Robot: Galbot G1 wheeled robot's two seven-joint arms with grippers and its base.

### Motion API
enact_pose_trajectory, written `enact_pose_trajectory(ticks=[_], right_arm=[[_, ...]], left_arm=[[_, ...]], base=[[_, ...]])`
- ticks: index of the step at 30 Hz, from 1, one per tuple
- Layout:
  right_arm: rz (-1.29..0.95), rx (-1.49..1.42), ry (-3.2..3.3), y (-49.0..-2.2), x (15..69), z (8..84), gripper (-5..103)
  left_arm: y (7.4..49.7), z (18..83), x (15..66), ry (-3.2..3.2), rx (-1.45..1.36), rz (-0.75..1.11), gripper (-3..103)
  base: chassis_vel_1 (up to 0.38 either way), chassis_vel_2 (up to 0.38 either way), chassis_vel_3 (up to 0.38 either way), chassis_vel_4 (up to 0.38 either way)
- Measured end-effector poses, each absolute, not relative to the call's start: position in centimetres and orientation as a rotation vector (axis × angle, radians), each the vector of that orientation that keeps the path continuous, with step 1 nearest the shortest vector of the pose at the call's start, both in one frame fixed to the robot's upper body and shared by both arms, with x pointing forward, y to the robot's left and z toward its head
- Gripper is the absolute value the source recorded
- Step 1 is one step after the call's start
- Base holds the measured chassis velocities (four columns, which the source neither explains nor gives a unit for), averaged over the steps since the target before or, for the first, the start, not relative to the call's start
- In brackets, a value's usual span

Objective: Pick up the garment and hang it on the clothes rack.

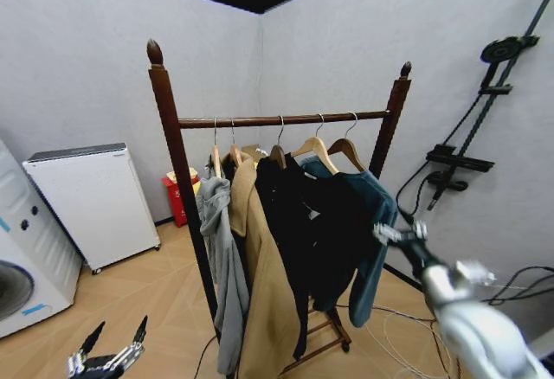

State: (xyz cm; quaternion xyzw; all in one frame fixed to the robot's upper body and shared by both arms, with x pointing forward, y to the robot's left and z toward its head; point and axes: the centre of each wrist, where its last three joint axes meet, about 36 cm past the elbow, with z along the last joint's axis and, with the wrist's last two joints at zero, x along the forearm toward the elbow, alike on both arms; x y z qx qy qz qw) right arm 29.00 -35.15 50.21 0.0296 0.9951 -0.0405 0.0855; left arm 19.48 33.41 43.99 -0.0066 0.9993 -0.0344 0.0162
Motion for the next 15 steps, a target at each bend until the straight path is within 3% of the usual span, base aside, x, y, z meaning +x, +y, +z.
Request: enact_pose_trajectory(ticks=[5, 15], right_arm=[[-0.104, 0.157, 3.002, -30.9, 23.0, 45.3, 100], [-0.099, 0.159, 2.989, -29.4, 21.2, 45.0, 100]], left_arm=[[33.4, 44.0, 19.5, 3.107, -0.020, -0.107, 100], [33.4, 44.0, 19.5, 3.107, -0.020, -0.107, 100]], base=[[0.000, 0.000, 0.000, 0.000], [0.000, 0.000, 0.000, 0.000]])
